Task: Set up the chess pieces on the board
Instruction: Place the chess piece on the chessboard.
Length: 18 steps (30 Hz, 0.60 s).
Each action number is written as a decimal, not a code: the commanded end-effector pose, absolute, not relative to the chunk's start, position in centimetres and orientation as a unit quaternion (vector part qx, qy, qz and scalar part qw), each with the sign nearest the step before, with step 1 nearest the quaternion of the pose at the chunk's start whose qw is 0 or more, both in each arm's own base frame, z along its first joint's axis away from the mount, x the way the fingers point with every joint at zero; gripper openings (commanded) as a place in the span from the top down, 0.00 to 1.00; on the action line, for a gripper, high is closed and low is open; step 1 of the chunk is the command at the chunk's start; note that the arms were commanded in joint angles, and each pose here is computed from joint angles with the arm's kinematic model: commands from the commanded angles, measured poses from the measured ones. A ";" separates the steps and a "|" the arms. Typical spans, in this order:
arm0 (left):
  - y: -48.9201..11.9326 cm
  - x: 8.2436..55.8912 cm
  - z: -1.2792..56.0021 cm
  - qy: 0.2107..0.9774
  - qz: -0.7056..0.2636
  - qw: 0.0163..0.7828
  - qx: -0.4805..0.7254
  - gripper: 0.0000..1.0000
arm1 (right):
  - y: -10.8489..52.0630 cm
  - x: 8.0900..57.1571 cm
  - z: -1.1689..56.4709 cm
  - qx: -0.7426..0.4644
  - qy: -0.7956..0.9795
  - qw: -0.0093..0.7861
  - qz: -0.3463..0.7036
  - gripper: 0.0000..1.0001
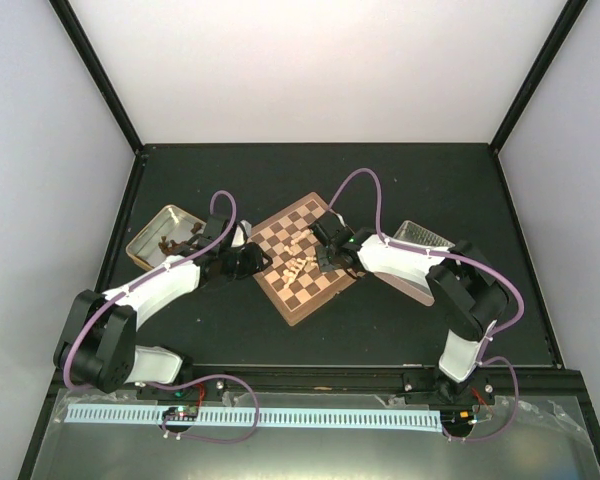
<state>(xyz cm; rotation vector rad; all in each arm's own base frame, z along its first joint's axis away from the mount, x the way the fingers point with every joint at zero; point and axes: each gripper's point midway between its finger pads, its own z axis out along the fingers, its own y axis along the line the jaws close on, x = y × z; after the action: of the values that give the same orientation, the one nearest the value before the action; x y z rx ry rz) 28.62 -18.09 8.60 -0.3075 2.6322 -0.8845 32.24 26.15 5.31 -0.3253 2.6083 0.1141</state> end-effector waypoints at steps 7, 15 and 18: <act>-18.8 29.3 9.9 0.922 -0.327 0.182 -0.102 0.65 | 26.6 33.1 7.5 -0.126 0.951 0.277 0.054 0.72; -19.0 29.3 9.9 0.921 -0.331 0.181 -0.100 0.65 | 26.4 32.0 6.0 -0.133 0.959 0.246 0.053 0.72; -19.1 29.3 10.1 0.920 -0.333 0.181 -0.099 0.65 | 26.1 31.7 5.4 -0.129 0.960 0.242 0.049 0.80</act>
<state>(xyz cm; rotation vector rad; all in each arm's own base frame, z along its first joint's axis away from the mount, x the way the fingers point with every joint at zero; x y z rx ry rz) 28.59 -18.14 8.62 -0.3057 2.6330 -0.8883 31.69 26.27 5.12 -0.3666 2.6290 0.1266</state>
